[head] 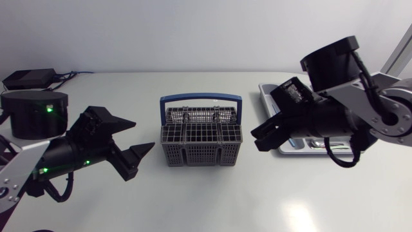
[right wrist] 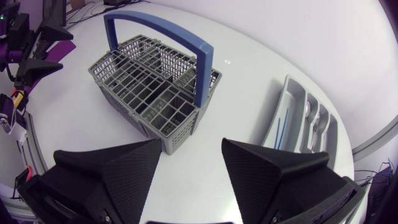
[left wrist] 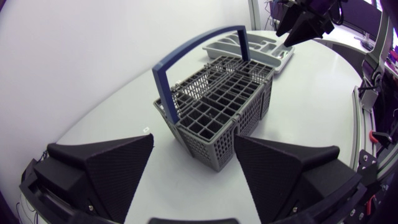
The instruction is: Unload the cutlery basket into the drawer organizer.
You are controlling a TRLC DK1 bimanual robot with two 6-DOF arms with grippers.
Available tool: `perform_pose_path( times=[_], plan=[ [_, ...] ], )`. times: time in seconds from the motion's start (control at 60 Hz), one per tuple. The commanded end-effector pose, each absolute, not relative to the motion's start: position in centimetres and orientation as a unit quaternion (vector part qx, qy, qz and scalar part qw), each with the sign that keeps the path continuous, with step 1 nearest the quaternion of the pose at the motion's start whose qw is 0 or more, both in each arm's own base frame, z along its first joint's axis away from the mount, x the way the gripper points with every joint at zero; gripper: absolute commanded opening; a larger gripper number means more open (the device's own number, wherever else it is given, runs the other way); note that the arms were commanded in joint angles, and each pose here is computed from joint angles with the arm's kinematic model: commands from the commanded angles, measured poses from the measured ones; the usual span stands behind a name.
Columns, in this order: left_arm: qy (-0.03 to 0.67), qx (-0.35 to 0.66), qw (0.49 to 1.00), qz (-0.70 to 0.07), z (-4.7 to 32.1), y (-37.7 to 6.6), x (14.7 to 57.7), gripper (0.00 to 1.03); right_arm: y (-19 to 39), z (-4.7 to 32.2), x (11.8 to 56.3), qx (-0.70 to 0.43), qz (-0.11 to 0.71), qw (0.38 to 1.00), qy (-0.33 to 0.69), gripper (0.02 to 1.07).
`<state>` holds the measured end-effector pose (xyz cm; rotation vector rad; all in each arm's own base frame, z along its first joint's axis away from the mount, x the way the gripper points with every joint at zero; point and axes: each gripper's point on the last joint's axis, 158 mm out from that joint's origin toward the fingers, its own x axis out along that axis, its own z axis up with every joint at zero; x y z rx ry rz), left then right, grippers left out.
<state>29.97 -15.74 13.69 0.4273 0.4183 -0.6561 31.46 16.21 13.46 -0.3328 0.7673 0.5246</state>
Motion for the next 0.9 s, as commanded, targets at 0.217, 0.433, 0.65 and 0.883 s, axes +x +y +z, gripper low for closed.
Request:
perform_pose_path(
  times=[0.217,0.433,0.65,0.883],
  plan=[
    [0.147,0.185,0.929,-0.285,18.0,-13.8,28.2,0.92,13.0,16.2,30.3,-0.166,0.210,0.909,0.319,0.81],
    [0.114,0.177,0.946,-0.248,20.4,-11.6,27.3,0.97,10.1,18.0,29.9,-0.170,0.171,0.928,0.283,0.92],
    [0.092,0.161,0.959,-0.213,21.8,-9.6,26.5,0.98,7.2,19.0,29.5,-0.163,0.130,0.946,0.248,1.02],
    [0.074,0.148,0.969,-0.186,22.4,-8.1,26.1,0.98,4.7,19.3,29.1,-0.153,0.096,0.959,0.218,1.02]
  ],
)
